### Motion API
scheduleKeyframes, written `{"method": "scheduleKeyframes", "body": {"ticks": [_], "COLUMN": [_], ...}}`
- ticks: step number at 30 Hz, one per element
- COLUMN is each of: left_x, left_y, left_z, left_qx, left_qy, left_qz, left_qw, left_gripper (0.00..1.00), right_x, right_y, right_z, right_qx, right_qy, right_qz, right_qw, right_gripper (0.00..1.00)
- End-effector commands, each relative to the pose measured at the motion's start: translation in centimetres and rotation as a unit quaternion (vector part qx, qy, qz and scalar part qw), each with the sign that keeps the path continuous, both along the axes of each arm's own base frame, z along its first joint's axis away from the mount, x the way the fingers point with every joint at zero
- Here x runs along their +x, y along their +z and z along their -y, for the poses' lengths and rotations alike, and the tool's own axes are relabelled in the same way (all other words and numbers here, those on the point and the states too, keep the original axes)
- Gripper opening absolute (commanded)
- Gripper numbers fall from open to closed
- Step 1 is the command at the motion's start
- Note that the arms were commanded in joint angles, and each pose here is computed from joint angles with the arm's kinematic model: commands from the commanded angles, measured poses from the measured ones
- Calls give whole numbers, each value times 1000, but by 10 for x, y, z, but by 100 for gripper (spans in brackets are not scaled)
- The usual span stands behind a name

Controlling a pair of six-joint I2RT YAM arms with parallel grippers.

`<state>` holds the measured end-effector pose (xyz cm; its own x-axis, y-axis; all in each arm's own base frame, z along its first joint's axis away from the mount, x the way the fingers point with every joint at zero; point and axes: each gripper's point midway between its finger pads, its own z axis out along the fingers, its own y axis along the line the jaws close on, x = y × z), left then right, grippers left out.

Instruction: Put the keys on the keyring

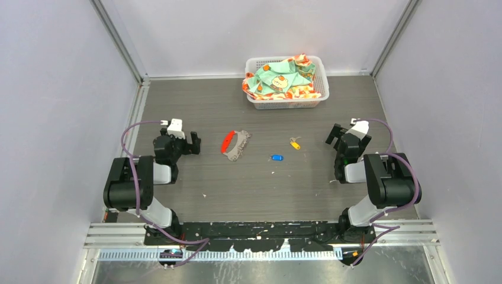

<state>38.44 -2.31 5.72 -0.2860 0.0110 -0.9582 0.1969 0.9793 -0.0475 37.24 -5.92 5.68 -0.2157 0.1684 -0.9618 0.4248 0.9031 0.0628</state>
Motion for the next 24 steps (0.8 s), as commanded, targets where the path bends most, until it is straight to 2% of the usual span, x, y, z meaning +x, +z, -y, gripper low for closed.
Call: {"method": "scheduleKeyframes", "body": {"ticks": [1, 5, 7, 10, 12, 15, 16, 19, 22, 24], "left_x": [7, 7, 7, 8, 11, 20, 13, 8, 3, 1], "left_y": [18, 18, 18, 23, 36, 62, 58, 71, 84, 95], "left_z": [-1, -1, -1, -4, -8, -12, -9, 0, 6, 9], "left_qx": [8, 8, 8, 1, -6, -4, -6, -10, -14, -13], "left_qy": [3, 2, 2, 9, 15, 13, 5, -30, -55, -64], "left_qz": [34, 34, 33, 37, 33, -32, -88, -178, -215, -209], "left_qw": [999, 999, 999, 999, 999, 999, 996, 984, 975, 976], "left_gripper": [100, 100, 100, 100, 100, 100, 100, 100, 100, 100], "right_x": [7, 8, 2, -5, -9, -1, 1, 24, 32, 33], "right_y": [17, 17, 22, 41, 58, 76, 77, 104, 133, 161], "right_z": [0, -1, 10, 6, -1, -14, -19, -51, -70, -84], "right_qx": [6, 6, 5, 1, 0, 59, 89, 173, 229, 262], "right_qy": [-3, -3, -38, -32, -23, -13, -16, 36, 62, 93], "right_qz": [34, 34, 42, 70, 64, 40, 22, 26, 35, 57], "right_qw": [999, 999, 998, 997, 998, 997, 996, 984, 971, 959], "right_gripper": [100, 100, 100, 100, 100, 100, 100, 100, 100, 100]}}
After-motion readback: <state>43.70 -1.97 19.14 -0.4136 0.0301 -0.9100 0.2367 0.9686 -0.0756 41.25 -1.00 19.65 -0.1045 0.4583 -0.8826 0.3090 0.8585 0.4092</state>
